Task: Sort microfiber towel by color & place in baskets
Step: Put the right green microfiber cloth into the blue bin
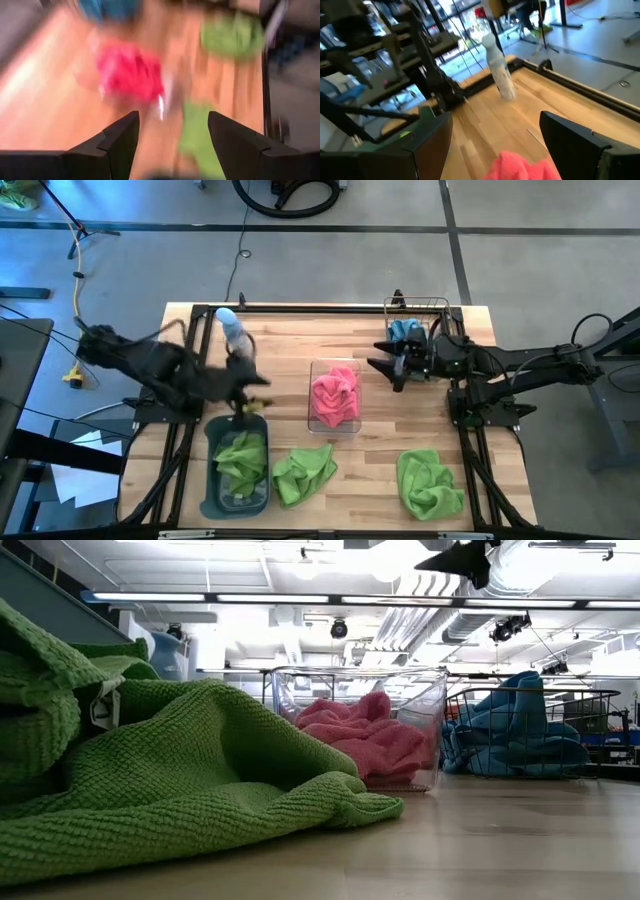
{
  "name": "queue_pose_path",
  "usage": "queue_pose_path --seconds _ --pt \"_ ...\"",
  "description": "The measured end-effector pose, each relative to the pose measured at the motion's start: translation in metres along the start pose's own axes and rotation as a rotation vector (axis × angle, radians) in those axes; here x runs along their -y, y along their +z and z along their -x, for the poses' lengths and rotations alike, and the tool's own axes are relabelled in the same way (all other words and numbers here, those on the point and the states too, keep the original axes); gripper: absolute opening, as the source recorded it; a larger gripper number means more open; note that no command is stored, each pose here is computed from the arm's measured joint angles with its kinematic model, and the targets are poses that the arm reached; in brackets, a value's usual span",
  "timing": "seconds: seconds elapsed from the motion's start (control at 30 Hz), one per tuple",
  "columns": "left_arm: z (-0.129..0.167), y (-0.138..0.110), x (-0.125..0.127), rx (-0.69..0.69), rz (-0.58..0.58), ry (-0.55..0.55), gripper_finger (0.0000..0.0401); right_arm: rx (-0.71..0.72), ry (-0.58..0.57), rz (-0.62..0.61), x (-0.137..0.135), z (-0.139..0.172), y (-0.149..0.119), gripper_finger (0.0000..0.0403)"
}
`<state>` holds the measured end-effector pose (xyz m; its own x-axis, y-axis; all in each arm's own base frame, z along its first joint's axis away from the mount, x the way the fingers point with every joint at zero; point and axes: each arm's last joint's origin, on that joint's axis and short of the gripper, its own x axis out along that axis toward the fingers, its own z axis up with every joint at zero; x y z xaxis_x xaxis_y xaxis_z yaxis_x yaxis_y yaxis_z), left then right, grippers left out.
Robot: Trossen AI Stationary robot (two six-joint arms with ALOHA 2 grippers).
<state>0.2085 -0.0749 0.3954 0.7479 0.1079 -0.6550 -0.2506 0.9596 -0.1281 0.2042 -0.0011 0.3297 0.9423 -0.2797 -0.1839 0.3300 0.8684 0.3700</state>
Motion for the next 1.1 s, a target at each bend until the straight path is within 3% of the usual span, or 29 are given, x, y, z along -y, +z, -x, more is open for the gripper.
queue_pose_path --seconds 0.2,0.37,0.57,0.73,1.1 --pt "0.002 0.028 -0.027 0.336 0.014 0.016 0.0226 0.138 0.1 -0.051 -0.008 0.001 0.015 0.0296" --pt "-0.022 0.031 -0.042 0.48 0.044 -0.096 0.0226 0.214 0.202 -0.063 -0.013 0.004 0.024 0.0296" --pt "-0.059 0.01 -0.048 0.533 0.133 -0.264 0.0226 0.21 0.256 -0.054 -0.015 0.005 0.025 0.0296" --pt "-0.067 -0.002 -0.039 0.574 0.171 -0.345 0.0226 0.197 0.288 -0.049 -0.016 0.005 0.025 0.0296" --pt "-0.065 -0.003 -0.035 0.61 0.06 -0.274 0.0225 0.201 0.285 -0.005 -0.016 0.005 0.025 0.0296"
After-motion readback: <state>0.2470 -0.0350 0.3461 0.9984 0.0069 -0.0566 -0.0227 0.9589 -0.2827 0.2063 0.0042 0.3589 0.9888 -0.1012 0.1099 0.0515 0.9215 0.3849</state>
